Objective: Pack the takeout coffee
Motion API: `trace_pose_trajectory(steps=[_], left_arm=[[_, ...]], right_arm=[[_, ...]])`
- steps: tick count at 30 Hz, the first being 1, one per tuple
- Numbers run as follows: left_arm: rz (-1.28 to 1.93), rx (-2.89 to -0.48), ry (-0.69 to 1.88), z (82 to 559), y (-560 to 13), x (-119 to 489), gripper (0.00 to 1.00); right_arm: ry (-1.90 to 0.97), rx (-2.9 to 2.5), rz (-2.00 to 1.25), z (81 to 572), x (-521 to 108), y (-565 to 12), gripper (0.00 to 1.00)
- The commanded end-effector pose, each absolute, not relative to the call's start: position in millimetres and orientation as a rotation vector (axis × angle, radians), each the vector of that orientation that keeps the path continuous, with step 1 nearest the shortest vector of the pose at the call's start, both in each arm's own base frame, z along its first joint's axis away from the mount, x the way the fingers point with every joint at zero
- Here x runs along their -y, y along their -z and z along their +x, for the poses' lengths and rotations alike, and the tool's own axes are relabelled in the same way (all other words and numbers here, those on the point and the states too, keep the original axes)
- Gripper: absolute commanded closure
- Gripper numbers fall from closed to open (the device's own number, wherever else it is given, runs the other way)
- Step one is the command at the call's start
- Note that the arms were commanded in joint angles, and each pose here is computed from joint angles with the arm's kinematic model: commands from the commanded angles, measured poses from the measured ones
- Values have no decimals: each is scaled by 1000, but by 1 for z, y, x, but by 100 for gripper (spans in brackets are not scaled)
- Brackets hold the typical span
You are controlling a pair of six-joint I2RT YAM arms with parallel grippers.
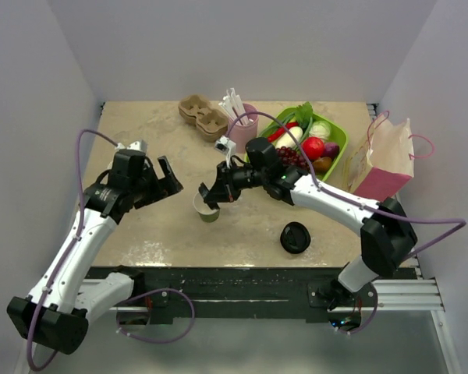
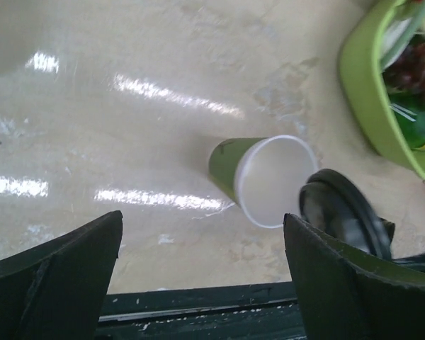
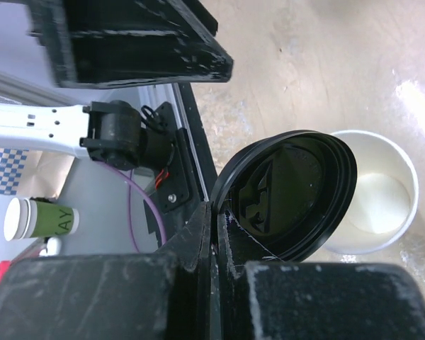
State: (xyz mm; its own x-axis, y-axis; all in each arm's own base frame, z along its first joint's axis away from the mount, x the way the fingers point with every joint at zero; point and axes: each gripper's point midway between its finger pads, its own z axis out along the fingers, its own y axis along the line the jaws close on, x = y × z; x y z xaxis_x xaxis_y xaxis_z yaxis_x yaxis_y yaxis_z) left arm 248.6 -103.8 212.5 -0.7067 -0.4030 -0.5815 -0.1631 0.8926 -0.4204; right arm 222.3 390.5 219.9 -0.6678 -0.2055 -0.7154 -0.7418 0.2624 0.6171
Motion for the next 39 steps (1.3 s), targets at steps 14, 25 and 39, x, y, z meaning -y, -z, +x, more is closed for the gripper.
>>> trace_pose_trajectory(steps=[14,25,39], left_arm=[[-325,-2389,638,242,-175,119,0],[-250,-2422,675,243,-173,127,0],[-256,-2438,745,247,-156,138,0]], right_arm=[[-1484,-2028,-812,239,-403,-202,96],[-1498,-2078,-772,248,-398,-186,93],[-1503,-2090,-775,247,-395,-184,86]])
